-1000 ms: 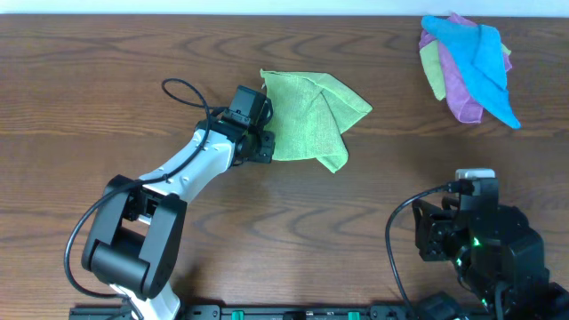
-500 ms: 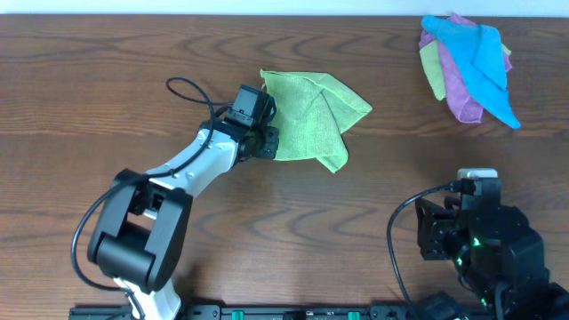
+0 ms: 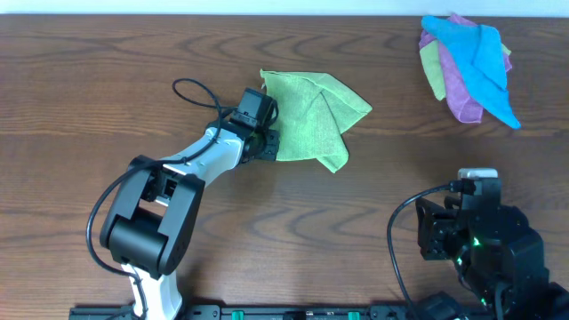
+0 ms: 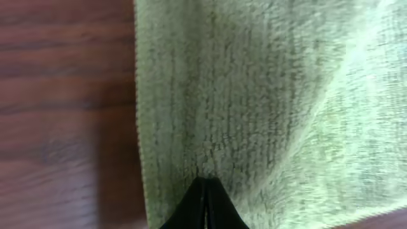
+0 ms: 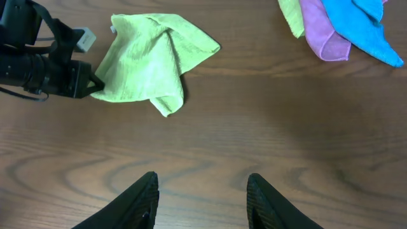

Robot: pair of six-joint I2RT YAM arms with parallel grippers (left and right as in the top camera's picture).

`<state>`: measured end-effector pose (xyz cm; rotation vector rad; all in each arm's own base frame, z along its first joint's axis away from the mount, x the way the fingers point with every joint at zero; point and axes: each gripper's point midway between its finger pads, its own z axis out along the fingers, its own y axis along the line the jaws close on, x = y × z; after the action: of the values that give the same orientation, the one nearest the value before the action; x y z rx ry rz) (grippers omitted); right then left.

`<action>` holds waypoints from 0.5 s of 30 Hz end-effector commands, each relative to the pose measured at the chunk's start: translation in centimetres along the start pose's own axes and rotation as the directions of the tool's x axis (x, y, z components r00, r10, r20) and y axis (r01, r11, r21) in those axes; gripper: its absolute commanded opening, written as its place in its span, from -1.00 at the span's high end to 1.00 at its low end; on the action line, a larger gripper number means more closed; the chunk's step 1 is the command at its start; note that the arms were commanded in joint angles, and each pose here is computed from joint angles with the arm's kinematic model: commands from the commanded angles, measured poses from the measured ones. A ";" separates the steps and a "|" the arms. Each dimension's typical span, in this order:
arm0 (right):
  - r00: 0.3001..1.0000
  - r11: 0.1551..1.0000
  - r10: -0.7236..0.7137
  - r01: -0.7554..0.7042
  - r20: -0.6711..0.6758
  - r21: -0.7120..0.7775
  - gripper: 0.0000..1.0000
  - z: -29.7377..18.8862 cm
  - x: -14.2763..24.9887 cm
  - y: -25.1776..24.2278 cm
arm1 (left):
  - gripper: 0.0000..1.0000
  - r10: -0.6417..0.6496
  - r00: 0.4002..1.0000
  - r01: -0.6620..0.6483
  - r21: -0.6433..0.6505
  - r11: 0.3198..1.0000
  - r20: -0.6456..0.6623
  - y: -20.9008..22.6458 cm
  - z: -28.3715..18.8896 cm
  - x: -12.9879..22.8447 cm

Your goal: Fold the cloth

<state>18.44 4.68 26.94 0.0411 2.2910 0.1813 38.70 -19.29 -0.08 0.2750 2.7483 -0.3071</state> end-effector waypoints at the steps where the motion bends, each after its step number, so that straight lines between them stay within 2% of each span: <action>1: 1.000 1.000 0.005 -0.005 0.004 0.026 0.08 0.1 -0.1 -0.5 | 0.88 0.018 0.998 -0.030 -0.191 0.981 -0.063 3.7 0.8 1.8; 4: 1.000 1.000 0.005 -0.005 0.004 0.030 0.08 0.2 -0.1 -0.5 | 0.88 0.015 0.993 -0.050 -0.304 0.951 -0.117 5.8 0.1 3.2; 8: 1.000 0.998 -0.002 0.003 -0.018 0.059 0.09 0.9 -0.1 -0.7 | 0.89 -0.005 0.978 -0.071 -0.354 0.933 -0.211 6.9 -0.7 5.6; 15: 0.982 0.993 -0.033 0.054 -0.185 0.108 0.27 6.6 1.8 0.1 | 0.88 -0.090 0.942 -0.060 -0.426 0.903 -0.323 8.1 -2.3 8.9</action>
<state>21.13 5.48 24.20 0.0348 2.3941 0.0936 34.47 -11.93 -0.52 0.2426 2.9491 0.2440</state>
